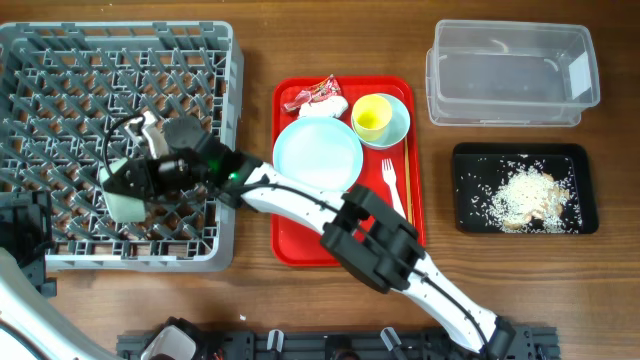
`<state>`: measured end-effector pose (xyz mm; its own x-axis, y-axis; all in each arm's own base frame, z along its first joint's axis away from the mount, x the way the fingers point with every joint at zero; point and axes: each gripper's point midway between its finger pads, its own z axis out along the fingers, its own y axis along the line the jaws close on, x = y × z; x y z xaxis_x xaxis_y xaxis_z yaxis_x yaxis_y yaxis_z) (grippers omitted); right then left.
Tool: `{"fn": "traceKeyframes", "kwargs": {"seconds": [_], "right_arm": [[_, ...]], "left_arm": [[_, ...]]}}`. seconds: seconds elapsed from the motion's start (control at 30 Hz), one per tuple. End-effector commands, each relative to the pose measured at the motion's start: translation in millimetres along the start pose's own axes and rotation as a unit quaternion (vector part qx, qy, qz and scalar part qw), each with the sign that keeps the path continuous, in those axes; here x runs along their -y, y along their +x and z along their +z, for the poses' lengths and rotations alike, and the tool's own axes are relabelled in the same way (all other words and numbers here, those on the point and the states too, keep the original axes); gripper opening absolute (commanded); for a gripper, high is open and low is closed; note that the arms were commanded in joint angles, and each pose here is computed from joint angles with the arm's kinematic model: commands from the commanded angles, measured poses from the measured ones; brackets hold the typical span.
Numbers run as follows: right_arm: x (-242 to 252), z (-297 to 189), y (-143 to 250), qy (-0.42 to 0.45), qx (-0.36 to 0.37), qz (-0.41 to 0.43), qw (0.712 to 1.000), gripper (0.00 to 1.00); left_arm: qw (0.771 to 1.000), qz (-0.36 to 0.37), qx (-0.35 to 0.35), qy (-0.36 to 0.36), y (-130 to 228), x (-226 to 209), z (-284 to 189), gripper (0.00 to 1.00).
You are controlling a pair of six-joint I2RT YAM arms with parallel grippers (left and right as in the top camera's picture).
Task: Sort waste into correct bins and load items into the dishwasher rack
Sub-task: 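Carry the green bowl with the right gripper into the dish rack, then return the right gripper to the red tray and grasp the yellow cup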
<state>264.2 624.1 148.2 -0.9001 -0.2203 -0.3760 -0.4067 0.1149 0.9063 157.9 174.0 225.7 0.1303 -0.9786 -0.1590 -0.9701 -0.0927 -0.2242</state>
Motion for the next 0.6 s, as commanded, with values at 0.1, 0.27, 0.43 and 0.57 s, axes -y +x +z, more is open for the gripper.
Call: {"fn": "traceKeyframes", "kwargs": {"seconds": [0.1, 0.27, 0.43, 0.57], "right_arm": [[-46, -69, -67, 0.154, 0.117, -0.113, 0.975, 0.49], [-77, -142, -100, 0.231, 0.17, -0.128, 0.949, 0.52], [-94, -139, -92, 0.205, 0.146, -0.156, 0.955, 0.5], [-80, -143, -88, 0.234, 0.134, -0.158, 0.95, 0.5]], "left_arm": [[1.0, -0.007, 0.001, -0.002, -1, -1, 0, 1.0], [1.0, -0.007, 0.001, -0.002, -1, -1, 0, 1.0], [1.0, -0.007, 0.001, -0.002, -1, -1, 0, 1.0], [1.0, -0.007, 0.001, -0.002, -1, -1, 0, 1.0]]}}
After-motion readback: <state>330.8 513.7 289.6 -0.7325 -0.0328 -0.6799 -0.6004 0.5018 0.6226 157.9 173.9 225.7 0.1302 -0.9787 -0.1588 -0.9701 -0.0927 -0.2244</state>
